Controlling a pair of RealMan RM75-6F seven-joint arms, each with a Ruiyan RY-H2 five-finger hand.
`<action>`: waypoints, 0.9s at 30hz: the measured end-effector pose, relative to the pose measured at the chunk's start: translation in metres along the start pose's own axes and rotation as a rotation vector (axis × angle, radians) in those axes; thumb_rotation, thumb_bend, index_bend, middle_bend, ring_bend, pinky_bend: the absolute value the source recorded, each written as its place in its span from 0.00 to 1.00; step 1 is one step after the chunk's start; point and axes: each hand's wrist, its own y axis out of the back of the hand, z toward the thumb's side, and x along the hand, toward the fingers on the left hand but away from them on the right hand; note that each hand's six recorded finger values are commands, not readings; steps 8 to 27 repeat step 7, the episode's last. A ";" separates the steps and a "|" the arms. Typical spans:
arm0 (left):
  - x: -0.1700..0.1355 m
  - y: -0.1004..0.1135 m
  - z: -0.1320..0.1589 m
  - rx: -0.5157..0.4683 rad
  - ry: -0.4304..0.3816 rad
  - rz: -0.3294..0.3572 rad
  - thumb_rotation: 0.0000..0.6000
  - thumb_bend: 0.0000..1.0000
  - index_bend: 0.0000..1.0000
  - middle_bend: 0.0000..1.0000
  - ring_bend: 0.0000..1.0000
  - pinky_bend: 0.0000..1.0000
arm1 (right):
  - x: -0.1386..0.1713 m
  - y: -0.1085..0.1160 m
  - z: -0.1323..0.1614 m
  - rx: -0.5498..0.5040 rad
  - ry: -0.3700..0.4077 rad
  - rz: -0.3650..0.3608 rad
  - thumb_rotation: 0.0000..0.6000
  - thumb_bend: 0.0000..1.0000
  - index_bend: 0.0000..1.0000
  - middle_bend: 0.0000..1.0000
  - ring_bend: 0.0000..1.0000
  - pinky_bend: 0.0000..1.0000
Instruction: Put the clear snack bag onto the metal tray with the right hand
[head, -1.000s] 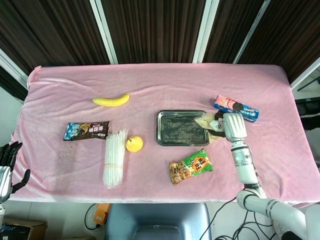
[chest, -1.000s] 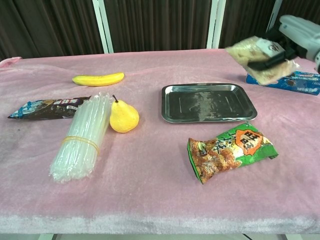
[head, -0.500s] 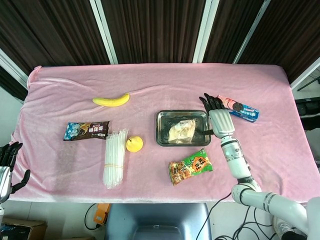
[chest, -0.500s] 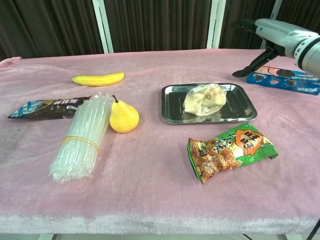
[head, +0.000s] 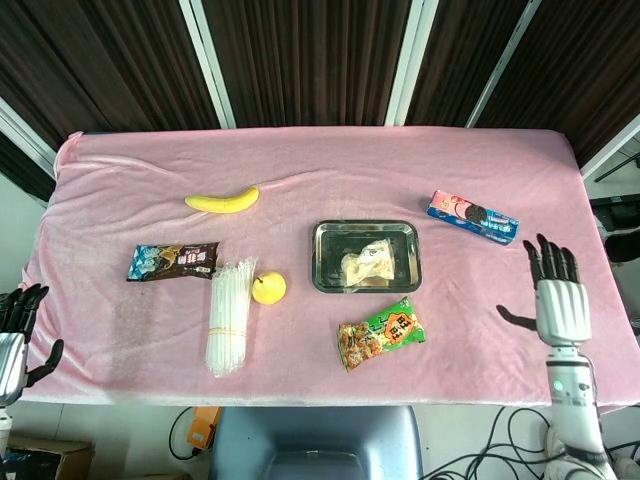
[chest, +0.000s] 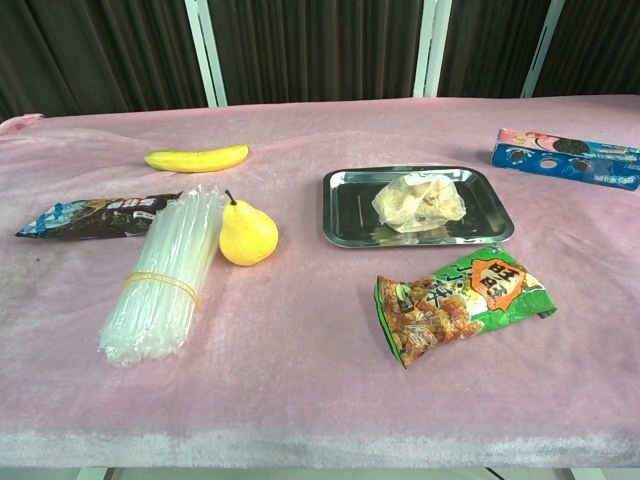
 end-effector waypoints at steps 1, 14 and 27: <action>0.000 -0.001 0.000 0.002 -0.001 -0.002 1.00 0.41 0.09 0.08 0.05 0.33 | 0.006 0.000 -0.004 -0.002 0.002 -0.002 1.00 0.09 0.00 0.00 0.00 0.17; 0.002 -0.003 0.003 0.010 -0.005 -0.009 1.00 0.41 0.09 0.08 0.05 0.33 | 0.019 -0.007 -0.020 0.005 -0.005 0.026 1.00 0.09 0.00 0.00 0.00 0.17; 0.002 -0.003 0.003 0.010 -0.005 -0.009 1.00 0.41 0.09 0.08 0.05 0.33 | 0.019 -0.007 -0.020 0.005 -0.005 0.026 1.00 0.09 0.00 0.00 0.00 0.17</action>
